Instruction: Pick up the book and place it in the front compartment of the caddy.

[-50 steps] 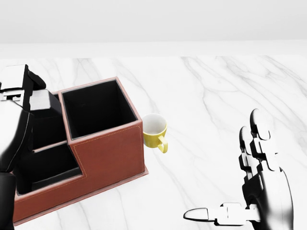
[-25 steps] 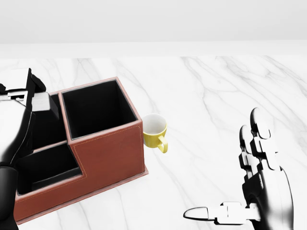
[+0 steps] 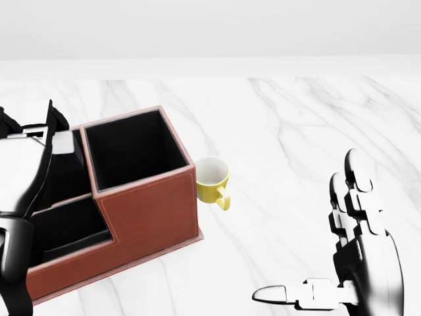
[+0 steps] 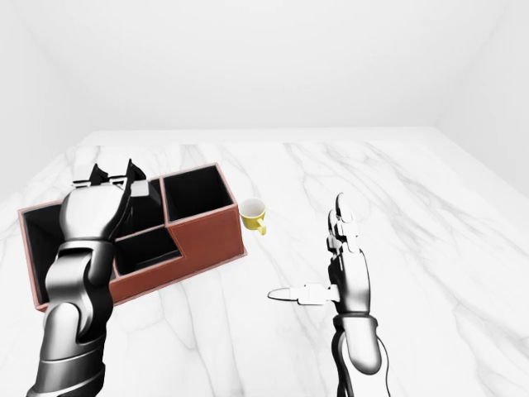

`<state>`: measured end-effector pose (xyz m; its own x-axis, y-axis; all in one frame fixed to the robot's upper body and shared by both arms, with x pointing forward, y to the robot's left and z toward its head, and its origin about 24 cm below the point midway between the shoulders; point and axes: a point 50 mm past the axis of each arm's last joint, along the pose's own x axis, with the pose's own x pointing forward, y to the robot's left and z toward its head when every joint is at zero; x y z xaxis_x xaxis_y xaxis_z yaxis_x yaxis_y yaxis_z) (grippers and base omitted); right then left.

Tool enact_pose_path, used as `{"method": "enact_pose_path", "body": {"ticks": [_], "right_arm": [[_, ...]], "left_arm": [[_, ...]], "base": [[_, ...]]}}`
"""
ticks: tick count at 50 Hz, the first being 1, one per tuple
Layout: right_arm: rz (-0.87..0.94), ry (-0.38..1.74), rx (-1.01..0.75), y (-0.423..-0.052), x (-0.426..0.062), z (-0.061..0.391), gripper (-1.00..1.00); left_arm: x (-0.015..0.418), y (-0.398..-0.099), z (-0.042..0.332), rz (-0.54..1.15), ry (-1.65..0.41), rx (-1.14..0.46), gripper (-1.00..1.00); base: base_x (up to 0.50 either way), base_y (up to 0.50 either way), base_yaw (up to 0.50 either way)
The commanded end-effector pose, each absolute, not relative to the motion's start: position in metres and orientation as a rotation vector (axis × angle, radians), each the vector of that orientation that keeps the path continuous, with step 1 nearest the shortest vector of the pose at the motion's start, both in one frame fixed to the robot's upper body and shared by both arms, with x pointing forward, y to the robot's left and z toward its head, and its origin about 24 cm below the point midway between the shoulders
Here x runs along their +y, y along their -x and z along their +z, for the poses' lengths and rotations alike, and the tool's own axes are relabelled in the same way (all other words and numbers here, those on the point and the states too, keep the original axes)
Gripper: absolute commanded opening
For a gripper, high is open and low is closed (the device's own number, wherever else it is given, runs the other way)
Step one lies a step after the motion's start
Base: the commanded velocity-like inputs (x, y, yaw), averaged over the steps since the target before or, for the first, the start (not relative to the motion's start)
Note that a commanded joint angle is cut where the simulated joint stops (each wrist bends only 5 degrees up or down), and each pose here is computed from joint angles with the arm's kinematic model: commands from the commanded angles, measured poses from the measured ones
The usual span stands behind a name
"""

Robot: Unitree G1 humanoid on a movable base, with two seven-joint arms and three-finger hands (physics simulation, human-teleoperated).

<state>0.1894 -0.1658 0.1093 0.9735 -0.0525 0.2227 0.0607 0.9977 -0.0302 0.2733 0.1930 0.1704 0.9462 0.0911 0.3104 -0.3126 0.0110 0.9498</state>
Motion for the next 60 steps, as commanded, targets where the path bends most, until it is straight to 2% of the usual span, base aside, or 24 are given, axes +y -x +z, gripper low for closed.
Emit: {"method": "enact_pose_path", "body": {"ticks": [1, 14, 46, 60], "right_arm": [[-0.058, 0.039, -0.224, -0.188, -0.166, 0.110, 1.00], [-0.056, 0.041, -0.236, -0.189, -0.165, 0.112, 1.00], [-0.059, 0.050, -0.254, -0.186, -0.165, 0.117, 1.00], [-0.065, 0.046, -0.237, -0.185, -0.167, 0.113, 1.00]], "left_arm": [[0.199, -0.274, 0.167, 0.370, -1.578, -0.184, -1.00], [0.204, -0.274, 0.166, 0.391, -1.606, -0.169, -1.00], [0.214, -0.315, 0.124, 0.316, -1.515, -0.118, -1.00], [0.217, -0.323, 0.115, 0.297, -1.524, -0.089, -1.00]], "base": [[0.00, 0.00, 0.00], [0.00, 0.00, 0.00], [0.00, 0.00, 0.00], [0.00, 0.00, 0.00]]}}
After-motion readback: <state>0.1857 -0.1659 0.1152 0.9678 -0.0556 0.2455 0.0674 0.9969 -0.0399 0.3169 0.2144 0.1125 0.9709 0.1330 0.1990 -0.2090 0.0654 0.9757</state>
